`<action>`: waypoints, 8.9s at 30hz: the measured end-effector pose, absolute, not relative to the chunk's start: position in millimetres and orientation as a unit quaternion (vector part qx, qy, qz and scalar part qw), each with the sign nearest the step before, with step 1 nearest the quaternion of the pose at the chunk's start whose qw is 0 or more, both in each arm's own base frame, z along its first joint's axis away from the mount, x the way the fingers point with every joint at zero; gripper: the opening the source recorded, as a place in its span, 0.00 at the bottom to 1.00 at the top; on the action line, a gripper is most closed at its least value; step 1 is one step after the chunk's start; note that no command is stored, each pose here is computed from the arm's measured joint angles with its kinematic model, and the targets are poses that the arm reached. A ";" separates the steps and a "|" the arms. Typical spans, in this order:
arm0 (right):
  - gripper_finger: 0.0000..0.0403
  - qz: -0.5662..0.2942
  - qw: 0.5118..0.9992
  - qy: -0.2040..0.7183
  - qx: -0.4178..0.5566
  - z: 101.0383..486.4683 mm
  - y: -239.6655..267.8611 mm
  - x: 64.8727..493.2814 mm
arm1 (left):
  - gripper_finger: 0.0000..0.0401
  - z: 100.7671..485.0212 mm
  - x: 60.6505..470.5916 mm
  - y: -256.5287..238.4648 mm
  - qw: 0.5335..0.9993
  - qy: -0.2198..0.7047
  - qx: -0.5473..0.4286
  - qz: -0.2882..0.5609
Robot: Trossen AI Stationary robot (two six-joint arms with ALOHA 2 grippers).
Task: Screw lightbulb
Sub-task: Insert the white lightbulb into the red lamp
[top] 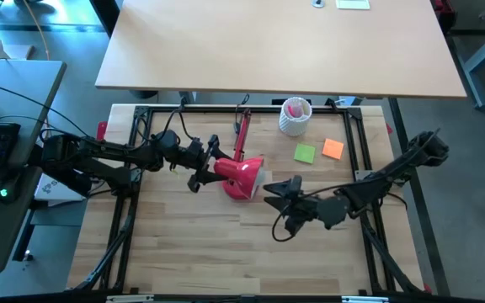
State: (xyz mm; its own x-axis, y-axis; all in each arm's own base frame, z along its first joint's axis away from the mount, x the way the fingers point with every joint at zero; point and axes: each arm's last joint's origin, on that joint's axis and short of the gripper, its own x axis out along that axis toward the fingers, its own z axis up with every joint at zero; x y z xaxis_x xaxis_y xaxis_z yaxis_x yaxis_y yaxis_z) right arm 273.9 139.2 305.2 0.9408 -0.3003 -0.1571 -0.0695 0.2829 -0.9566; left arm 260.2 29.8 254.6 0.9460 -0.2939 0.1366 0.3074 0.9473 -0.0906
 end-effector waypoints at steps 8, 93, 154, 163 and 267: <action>0.72 -0.073 0.813 0.142 -0.559 307.1 120.4 285.9 | 0.63 254.6 260.2 29.8 0.985 -0.061 -0.058 -0.152; 0.59 -0.177 0.864 -0.029 0.471 314.1 52.2 323.9 | 0.63 252.6 258.6 28.5 0.976 -0.064 0.041 -0.206; 0.74 -0.130 0.751 0.215 -0.610 301.2 91.6 313.0 | 0.63 255.4 257.2 43.3 0.986 -0.063 -0.040 -0.150; 0.63 -0.149 0.845 0.183 -0.480 302.2 78.5 318.3 | 0.63 255.0 256.4 42.6 0.984 -0.062 -0.032 -0.161; 0.54 -0.108 0.990 0.082 -0.024 310.4 45.6 326.9 | 0.63 252.0 253.8 55.4 0.984 -0.047 -0.027 -0.170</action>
State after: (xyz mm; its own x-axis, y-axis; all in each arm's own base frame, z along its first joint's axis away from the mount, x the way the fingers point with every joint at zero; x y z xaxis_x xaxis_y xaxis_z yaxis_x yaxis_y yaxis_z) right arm 326.9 45.6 310.4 0.9631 -0.2183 -0.1576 0.2103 0.9754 -0.0659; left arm 253.8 55.4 252.0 0.9381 -0.3311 0.1016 0.3363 0.9410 -0.0380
